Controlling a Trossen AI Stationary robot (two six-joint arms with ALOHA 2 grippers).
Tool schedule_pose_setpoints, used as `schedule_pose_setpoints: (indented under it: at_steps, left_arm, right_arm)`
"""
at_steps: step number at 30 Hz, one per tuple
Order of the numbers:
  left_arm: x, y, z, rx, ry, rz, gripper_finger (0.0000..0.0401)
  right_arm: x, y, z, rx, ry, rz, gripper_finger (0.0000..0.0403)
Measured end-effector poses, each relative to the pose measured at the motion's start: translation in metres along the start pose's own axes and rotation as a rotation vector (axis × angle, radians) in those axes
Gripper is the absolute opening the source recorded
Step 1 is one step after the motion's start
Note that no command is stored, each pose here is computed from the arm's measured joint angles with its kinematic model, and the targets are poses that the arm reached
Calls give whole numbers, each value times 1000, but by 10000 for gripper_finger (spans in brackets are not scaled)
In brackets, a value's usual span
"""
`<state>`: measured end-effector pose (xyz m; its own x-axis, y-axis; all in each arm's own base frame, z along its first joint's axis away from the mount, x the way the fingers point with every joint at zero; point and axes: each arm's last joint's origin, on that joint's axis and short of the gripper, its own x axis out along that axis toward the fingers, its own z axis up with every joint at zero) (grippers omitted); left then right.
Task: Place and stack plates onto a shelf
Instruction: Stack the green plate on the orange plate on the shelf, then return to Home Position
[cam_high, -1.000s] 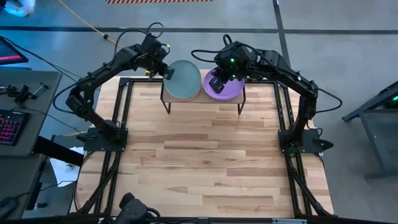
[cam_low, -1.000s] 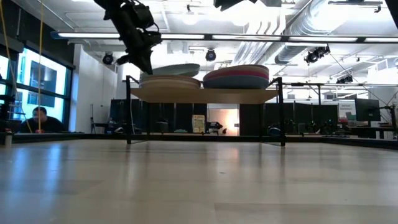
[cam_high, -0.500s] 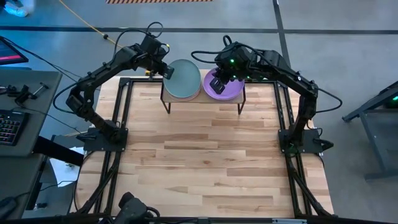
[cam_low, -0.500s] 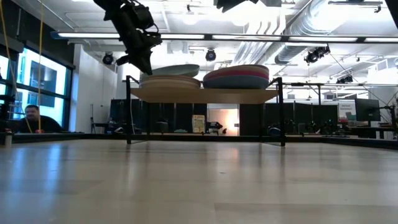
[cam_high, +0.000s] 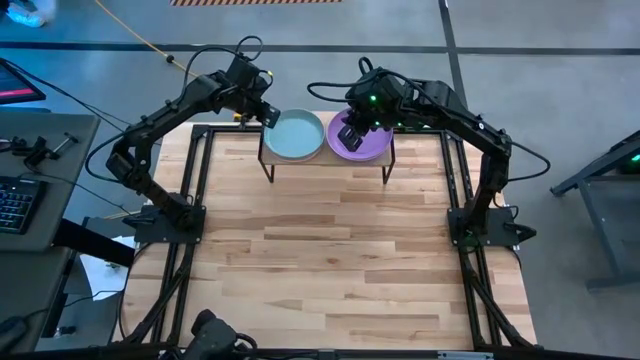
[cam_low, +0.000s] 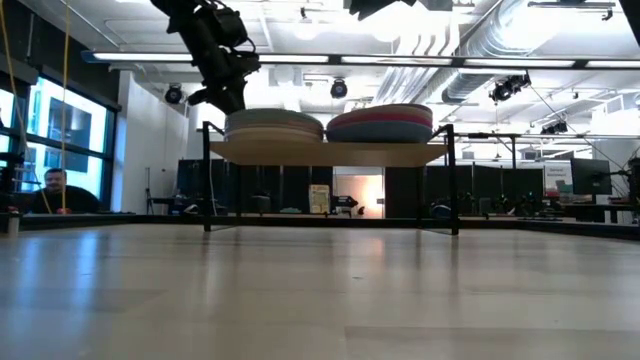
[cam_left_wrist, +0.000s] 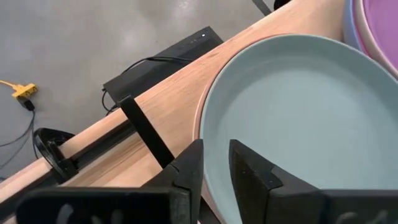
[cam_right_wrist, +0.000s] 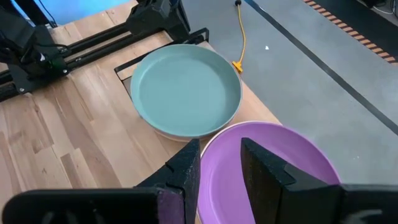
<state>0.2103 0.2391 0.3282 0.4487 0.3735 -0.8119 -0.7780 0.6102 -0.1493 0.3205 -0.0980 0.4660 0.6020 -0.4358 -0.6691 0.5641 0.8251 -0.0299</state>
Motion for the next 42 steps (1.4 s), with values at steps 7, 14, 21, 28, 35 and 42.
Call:
schedule_pose_setpoints:
  at_steps: [7, 14, 21, 28, 35, 42]
  left_arm:
    - [-5, 0, 0, -26, -10, -2, 74]
    - [-38, -6, -5, -2, -77, -125, 74]
    - [-92, -16, -25, 101, -161, -161, 74]
    - [-139, -17, -65, 157, -289, -184, 74]
    - [-161, -11, -115, 175, -402, -194, 74]
    - [-165, -3, -161, 169, -565, -220, 74]
  right_arm:
    - [0, 0, 0, -1, 1, 0, 94]
    - [0, -1, -3, -9, 31, -5, 94]
    - [0, 1, -7, -39, 83, 61, 94]
    - [-9, 9, -9, -103, 64, 101, 94]
    - [-32, 5, -6, -138, -38, 119, 94]
    - [-10, 4, -31, -130, -33, 117, 94]
